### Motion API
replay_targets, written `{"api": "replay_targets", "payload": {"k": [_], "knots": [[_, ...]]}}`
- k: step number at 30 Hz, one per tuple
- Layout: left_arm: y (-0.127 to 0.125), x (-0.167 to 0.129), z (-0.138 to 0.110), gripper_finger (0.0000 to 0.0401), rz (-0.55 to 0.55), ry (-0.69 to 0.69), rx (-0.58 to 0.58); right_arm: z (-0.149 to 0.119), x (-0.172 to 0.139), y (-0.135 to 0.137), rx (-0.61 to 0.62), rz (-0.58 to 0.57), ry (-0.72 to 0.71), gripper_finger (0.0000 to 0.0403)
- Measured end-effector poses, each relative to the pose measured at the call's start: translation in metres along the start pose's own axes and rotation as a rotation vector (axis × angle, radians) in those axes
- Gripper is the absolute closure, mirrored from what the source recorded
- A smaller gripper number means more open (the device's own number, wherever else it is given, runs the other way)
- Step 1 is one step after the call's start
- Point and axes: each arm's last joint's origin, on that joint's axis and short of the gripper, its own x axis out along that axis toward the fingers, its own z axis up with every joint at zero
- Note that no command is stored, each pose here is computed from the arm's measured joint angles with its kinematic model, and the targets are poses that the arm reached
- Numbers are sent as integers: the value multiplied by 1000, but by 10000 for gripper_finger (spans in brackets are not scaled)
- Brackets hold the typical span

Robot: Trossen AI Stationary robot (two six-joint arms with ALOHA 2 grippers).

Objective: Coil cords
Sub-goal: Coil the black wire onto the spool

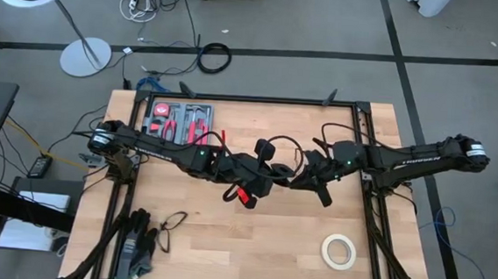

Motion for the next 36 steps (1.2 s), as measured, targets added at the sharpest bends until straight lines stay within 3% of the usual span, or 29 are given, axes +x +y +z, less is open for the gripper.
{"api": "replay_targets", "payload": {"k": [11,16,23,28,36], "knots": [[-29,18,-24,401,-59,-19,-128,8,-14,11,-47,21,-105,372],[-40,24,-33,401,-79,-52,-181,5,-16,10,-58,-3,-76,372],[-39,23,-27,401,-159,-143,-192,-3,-13,1,-313,-175,-2,371],[-39,22,-22,401,-245,-225,-193,-16,-7,-7,-405,-181,-103,368],[-33,19,-12,401,-264,-371,-205,-46,-5,-27,-455,-195,-303,341]]}}
